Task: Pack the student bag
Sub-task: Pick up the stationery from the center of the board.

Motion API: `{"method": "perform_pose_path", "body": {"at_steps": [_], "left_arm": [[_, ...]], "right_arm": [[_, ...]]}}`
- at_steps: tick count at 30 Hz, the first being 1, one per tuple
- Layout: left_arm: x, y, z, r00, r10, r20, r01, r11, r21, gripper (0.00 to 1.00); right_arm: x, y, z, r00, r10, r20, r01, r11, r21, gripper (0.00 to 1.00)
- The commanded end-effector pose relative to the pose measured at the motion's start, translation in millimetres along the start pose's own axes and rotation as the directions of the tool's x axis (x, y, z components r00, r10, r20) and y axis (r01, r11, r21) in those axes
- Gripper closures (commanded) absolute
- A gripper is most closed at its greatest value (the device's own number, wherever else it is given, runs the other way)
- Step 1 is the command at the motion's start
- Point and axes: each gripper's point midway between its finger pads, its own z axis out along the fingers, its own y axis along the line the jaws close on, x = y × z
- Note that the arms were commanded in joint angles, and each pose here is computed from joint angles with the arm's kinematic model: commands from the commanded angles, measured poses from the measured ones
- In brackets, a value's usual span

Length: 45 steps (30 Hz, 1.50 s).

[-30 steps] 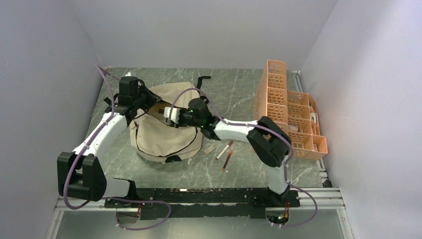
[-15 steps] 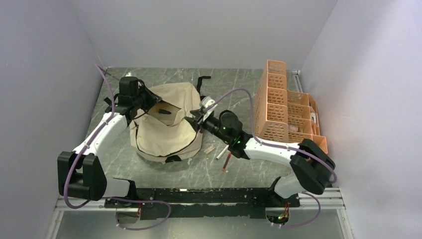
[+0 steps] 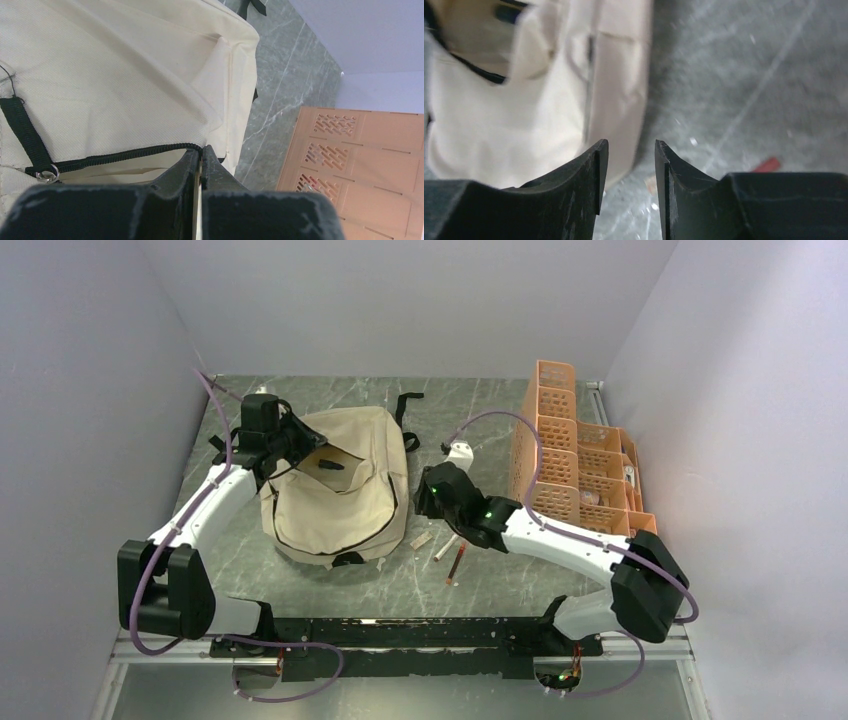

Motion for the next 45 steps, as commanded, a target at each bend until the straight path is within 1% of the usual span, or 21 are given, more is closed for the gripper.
{"method": "perform_pose_path", "body": {"at_steps": [1, 5, 11, 16, 29, 35, 45], "left_arm": [[-10.2, -19.2, -2.1, 1.0, 0.023, -0.001, -0.023, 0.998, 0.06, 0.95], [-11.0, -19.6, -2.3, 1.0, 0.027, -0.004, -0.026, 0.998, 0.057, 0.95], [-11.4, -20.6, -3.4, 0.999, 0.032, -0.006, -0.031, 0.998, 0.058, 0.95], [-10.2, -20.6, -2.6, 0.999, 0.033, -0.011, -0.032, 0.998, 0.059, 0.95], [-10.4, -20.4, -0.2, 0.999, 0.035, -0.013, -0.034, 0.998, 0.06, 0.95], [-11.6, -19.6, -0.7, 0.999, 0.04, -0.008, -0.04, 0.998, 0.053, 0.95], [-11.1, -18.7, -0.8, 0.999, 0.039, -0.008, -0.039, 0.998, 0.055, 0.95]], "right_arm": [[36.8, -35.7, -15.3, 0.971, 0.201, -0.132, -0.165, 0.956, 0.243, 0.57], [54.9, -43.5, -11.4, 0.952, 0.228, -0.203, -0.15, 0.929, 0.337, 0.55], [84.2, -41.9, 7.6, 0.925, 0.212, -0.315, -0.08, 0.92, 0.383, 0.56], [99.2, -42.7, 18.2, 0.91, 0.187, -0.371, -0.021, 0.912, 0.409, 0.55], [120.9, -49.4, 25.6, 0.877, 0.17, -0.448, 0.06, 0.889, 0.454, 0.51], [124.9, -50.2, 33.9, 0.879, 0.164, -0.448, 0.066, 0.889, 0.454, 0.51], [128.4, -55.8, 29.8, 0.877, 0.168, -0.45, 0.07, 0.882, 0.466, 0.54]]}}
